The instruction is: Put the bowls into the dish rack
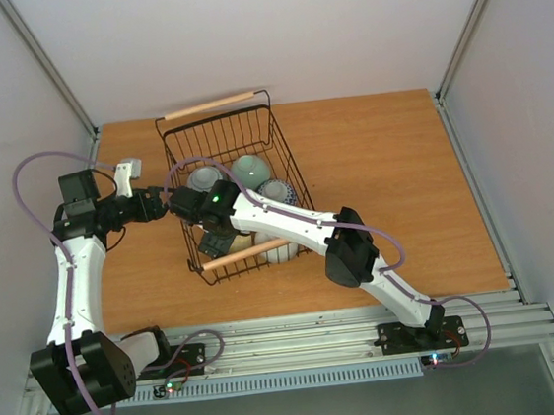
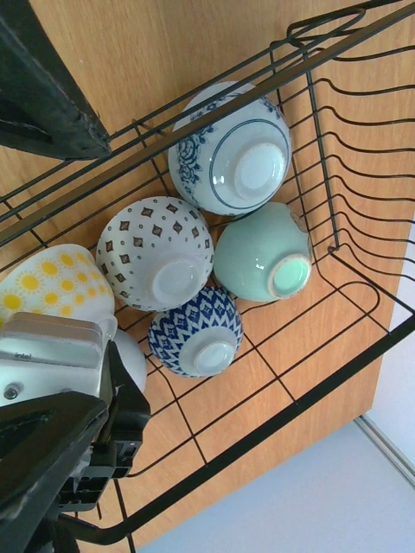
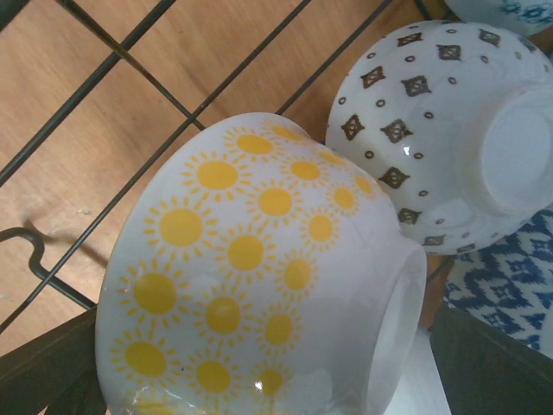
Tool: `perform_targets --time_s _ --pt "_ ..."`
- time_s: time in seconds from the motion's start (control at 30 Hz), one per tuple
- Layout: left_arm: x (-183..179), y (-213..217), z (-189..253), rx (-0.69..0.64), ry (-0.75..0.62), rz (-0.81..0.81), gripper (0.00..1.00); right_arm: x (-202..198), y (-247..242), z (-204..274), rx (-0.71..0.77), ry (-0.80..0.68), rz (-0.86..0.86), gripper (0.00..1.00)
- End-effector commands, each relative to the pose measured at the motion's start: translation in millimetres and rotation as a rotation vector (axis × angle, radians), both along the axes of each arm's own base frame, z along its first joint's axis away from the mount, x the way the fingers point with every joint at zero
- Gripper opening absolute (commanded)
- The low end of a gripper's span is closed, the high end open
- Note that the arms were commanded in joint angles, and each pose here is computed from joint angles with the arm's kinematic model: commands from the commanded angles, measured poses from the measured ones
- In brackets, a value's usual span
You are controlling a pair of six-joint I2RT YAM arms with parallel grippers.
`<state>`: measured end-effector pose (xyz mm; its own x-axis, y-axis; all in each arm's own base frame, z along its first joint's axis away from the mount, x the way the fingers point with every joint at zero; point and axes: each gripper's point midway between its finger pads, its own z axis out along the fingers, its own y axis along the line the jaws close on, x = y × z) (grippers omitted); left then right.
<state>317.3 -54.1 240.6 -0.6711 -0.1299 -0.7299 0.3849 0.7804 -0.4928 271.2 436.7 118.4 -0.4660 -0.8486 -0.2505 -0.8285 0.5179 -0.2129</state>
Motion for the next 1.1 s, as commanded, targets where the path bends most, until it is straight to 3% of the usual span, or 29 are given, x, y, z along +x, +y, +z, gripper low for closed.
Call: perform_targets --time_s 0.0,1.07 --pt "4.2 1.6 3.4 0.010 -0.036 -0.001 0.74 -33.4 13.8 2.3 0.037 0.093 0.088 0.99" --pt "4.2 8.5 5.7 0.055 -0.046 0.039 0.73 -49.2 21.3 0.7 0.103 0.169 0.126 0.99"
